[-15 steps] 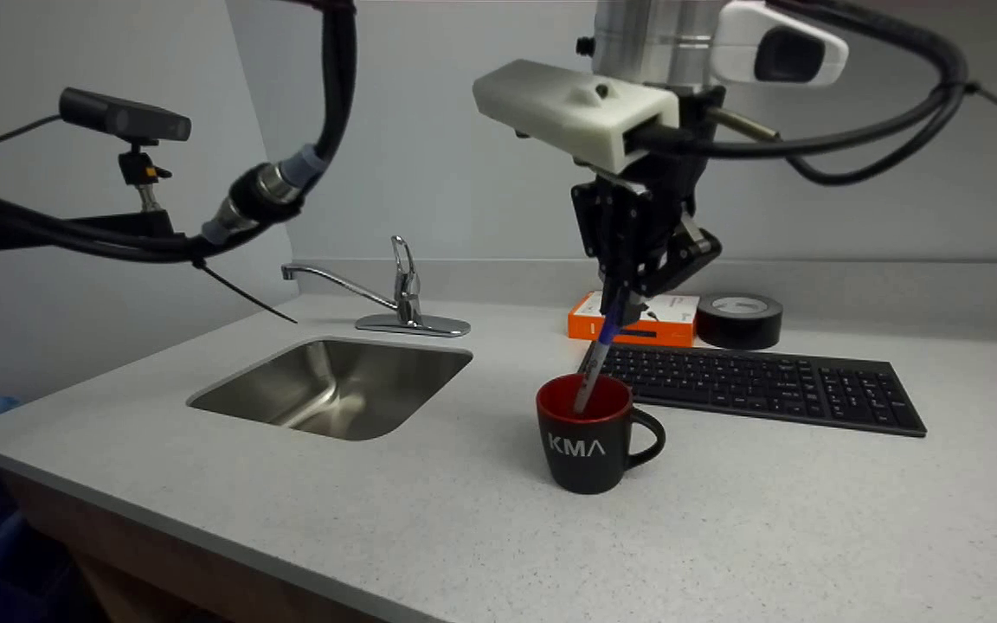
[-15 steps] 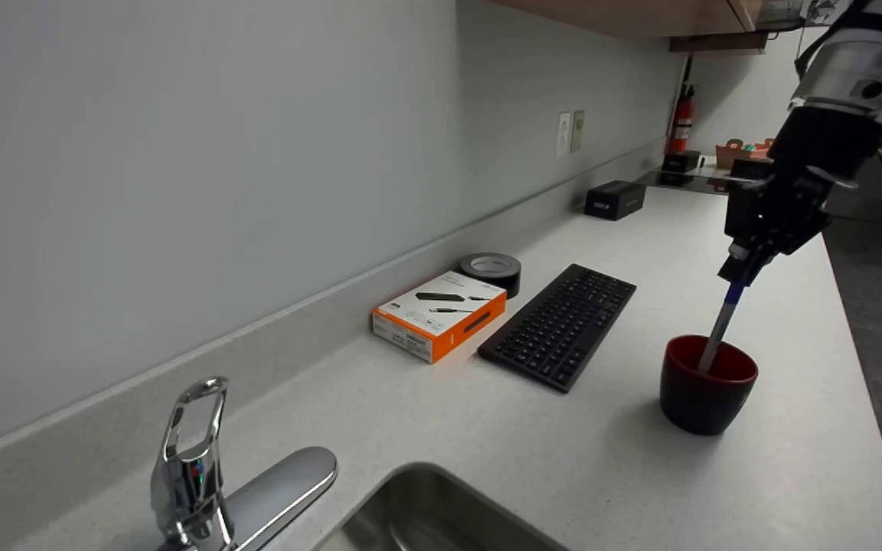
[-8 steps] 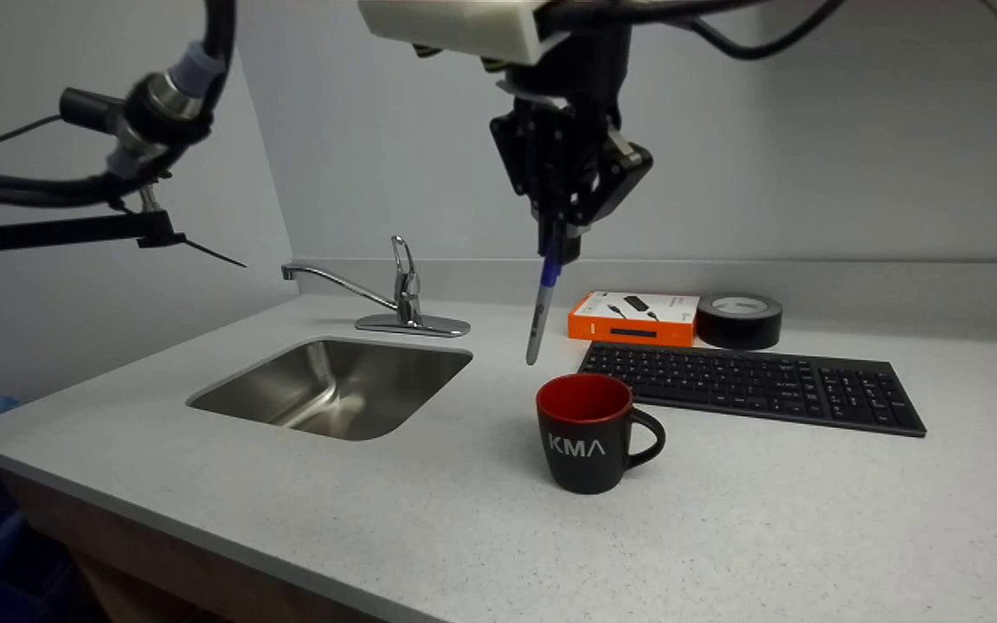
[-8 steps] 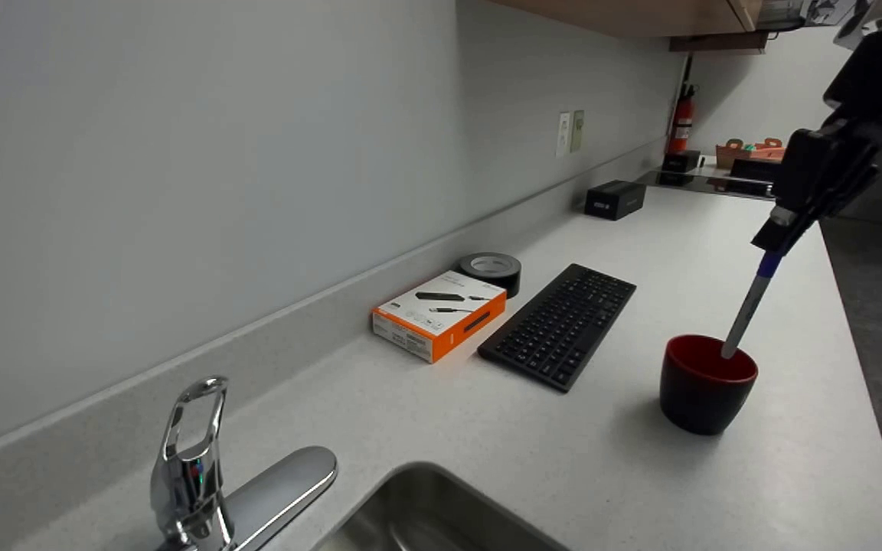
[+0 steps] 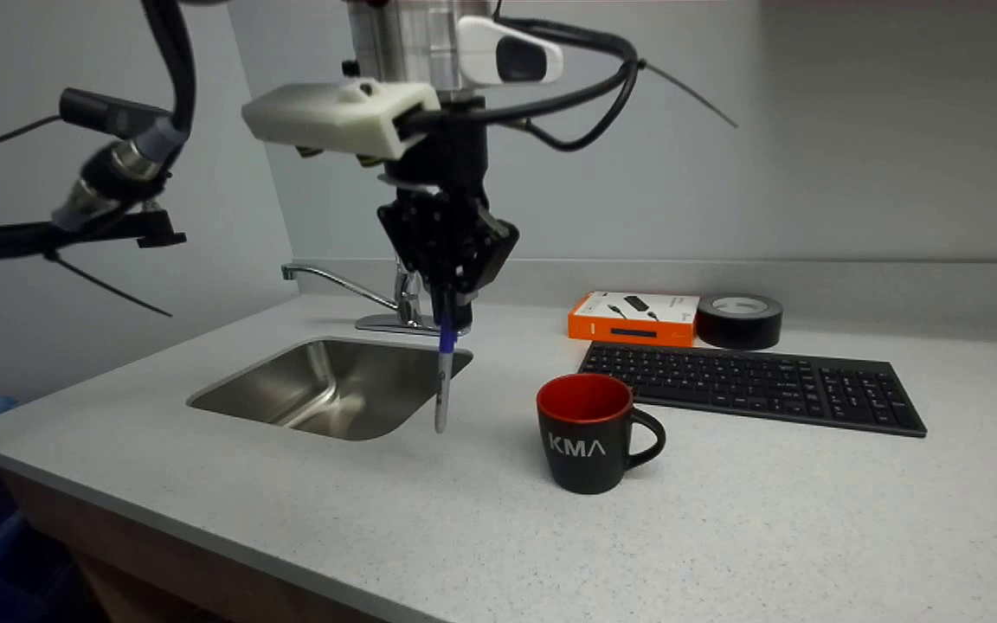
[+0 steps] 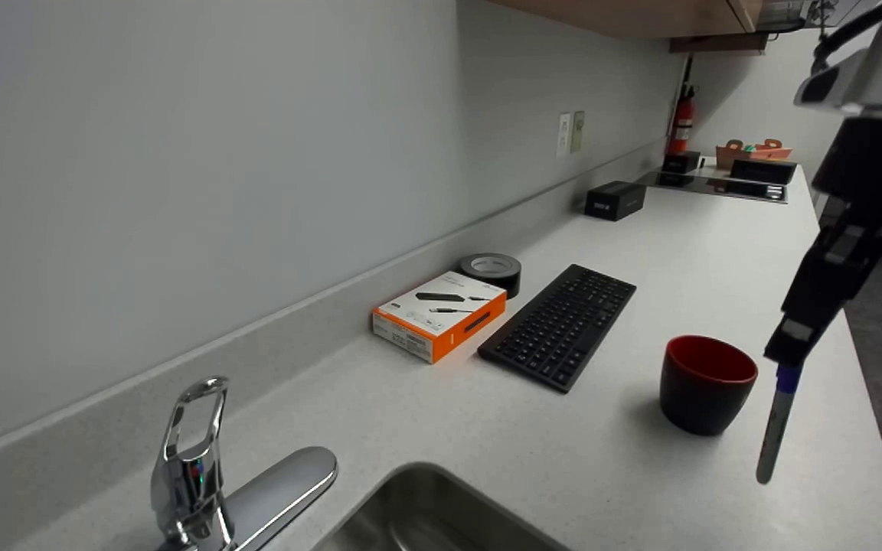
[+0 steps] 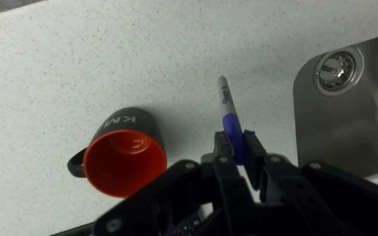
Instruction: Pick up the marker inside the black mug and put it on the table.
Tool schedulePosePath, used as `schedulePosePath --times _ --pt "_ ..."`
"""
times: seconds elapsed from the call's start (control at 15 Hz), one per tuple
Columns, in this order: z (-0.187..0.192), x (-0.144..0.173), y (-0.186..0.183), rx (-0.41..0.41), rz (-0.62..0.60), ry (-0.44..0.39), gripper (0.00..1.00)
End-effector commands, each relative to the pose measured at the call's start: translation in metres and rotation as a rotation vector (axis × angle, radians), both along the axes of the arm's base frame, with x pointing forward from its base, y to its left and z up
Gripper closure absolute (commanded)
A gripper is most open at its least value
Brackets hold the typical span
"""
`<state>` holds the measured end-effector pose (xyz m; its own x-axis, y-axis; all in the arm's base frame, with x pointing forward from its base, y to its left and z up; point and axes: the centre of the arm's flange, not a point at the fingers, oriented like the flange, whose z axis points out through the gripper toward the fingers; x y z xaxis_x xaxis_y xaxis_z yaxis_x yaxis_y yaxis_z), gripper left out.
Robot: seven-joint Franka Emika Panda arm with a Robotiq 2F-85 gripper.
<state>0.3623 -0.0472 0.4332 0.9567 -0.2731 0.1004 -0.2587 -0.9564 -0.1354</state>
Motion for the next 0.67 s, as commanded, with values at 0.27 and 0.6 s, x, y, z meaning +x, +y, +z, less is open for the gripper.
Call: schedulePosePath --times 0.27,0.6 --pt "-0.102 0.060 0.031 -0.177 0.006 0.170 0.96" --pt "-0.127 0.109 0.032 -0.234 -0.037 0.134 0.96"
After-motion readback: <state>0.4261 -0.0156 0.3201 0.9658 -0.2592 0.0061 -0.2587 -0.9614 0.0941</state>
